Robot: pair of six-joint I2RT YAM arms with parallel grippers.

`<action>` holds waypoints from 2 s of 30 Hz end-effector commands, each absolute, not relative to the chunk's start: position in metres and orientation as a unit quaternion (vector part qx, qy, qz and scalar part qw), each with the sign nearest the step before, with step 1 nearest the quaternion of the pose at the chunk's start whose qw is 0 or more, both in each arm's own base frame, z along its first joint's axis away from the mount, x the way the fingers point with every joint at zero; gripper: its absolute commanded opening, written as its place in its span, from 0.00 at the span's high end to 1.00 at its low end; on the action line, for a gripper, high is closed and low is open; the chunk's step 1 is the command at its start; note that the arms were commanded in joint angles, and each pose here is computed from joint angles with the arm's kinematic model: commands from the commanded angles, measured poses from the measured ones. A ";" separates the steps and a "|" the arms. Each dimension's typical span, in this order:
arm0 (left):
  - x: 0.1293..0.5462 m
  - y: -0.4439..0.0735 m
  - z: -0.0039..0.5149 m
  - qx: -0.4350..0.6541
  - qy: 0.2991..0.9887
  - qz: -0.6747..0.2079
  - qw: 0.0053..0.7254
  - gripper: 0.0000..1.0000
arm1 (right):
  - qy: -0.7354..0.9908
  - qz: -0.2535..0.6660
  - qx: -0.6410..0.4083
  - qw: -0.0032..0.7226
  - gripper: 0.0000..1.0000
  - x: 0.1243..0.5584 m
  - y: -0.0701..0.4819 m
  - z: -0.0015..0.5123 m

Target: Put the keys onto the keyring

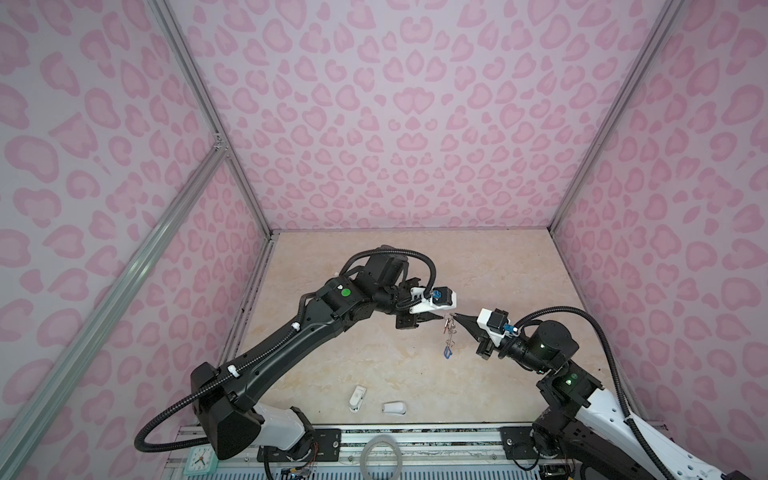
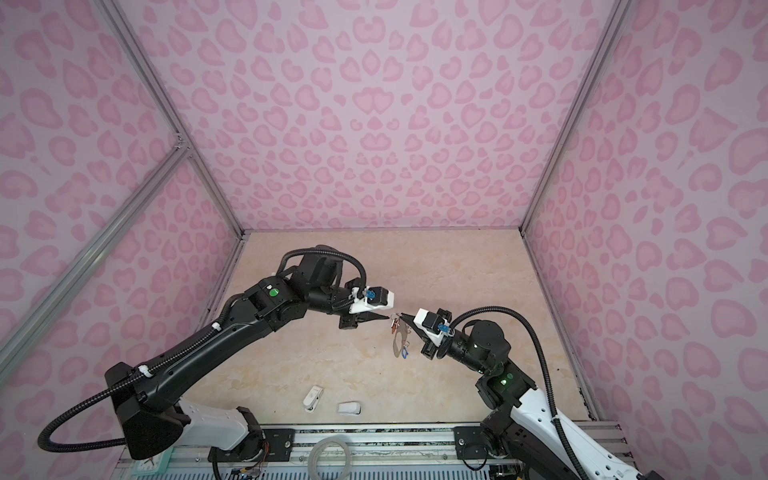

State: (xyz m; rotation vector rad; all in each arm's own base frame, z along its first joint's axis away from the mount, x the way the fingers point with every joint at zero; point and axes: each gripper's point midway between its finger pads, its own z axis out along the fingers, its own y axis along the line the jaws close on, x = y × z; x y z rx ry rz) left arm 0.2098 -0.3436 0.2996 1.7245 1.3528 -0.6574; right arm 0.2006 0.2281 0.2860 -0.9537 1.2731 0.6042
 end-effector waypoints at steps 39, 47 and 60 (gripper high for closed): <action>0.186 -0.356 0.317 0.646 0.505 -0.397 0.412 0.97 | 0.505 0.282 -0.432 0.692 1.00 0.185 0.238 0.311; 0.193 -0.351 0.315 0.659 0.522 -0.332 0.426 0.97 | 0.541 0.236 -0.418 0.691 0.76 0.198 0.227 0.305; 0.209 -0.352 0.306 0.705 0.550 -0.183 0.408 0.97 | 0.543 0.234 -0.420 0.689 0.75 0.201 0.229 0.311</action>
